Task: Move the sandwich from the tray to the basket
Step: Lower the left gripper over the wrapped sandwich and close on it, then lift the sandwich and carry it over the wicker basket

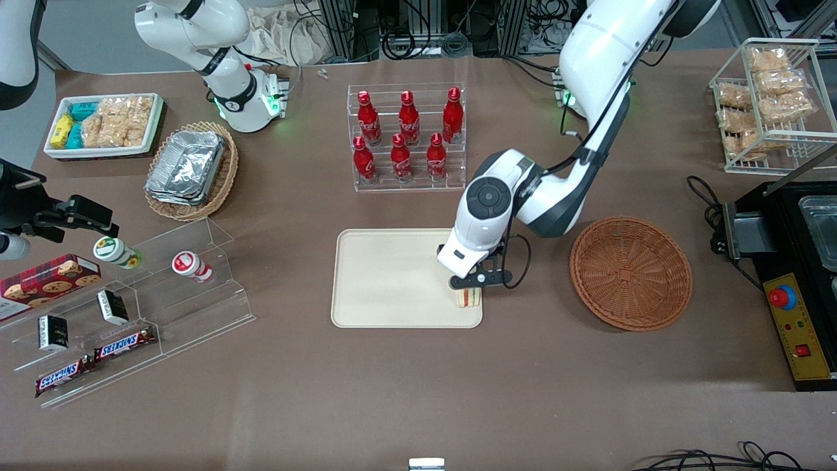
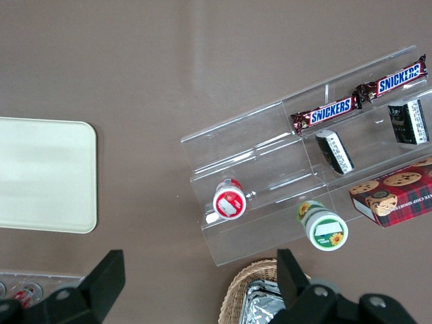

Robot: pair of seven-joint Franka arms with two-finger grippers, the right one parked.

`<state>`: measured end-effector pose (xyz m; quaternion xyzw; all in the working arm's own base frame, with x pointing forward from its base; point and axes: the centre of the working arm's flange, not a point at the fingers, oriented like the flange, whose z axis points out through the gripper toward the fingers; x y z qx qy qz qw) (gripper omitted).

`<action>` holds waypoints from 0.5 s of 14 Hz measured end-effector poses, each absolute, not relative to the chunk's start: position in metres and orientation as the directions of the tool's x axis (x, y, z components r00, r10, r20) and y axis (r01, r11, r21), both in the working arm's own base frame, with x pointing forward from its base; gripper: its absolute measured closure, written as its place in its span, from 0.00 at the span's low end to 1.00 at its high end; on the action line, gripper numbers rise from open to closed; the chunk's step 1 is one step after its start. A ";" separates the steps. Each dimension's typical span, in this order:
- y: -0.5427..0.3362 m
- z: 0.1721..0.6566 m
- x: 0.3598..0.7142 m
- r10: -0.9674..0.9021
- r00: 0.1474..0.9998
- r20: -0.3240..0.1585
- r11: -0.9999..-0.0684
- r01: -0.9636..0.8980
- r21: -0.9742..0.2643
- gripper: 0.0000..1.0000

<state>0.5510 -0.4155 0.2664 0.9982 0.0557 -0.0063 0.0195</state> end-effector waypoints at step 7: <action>-0.415 0.224 0.551 0.098 0.995 -0.020 -0.995 0.098 0.019 0.21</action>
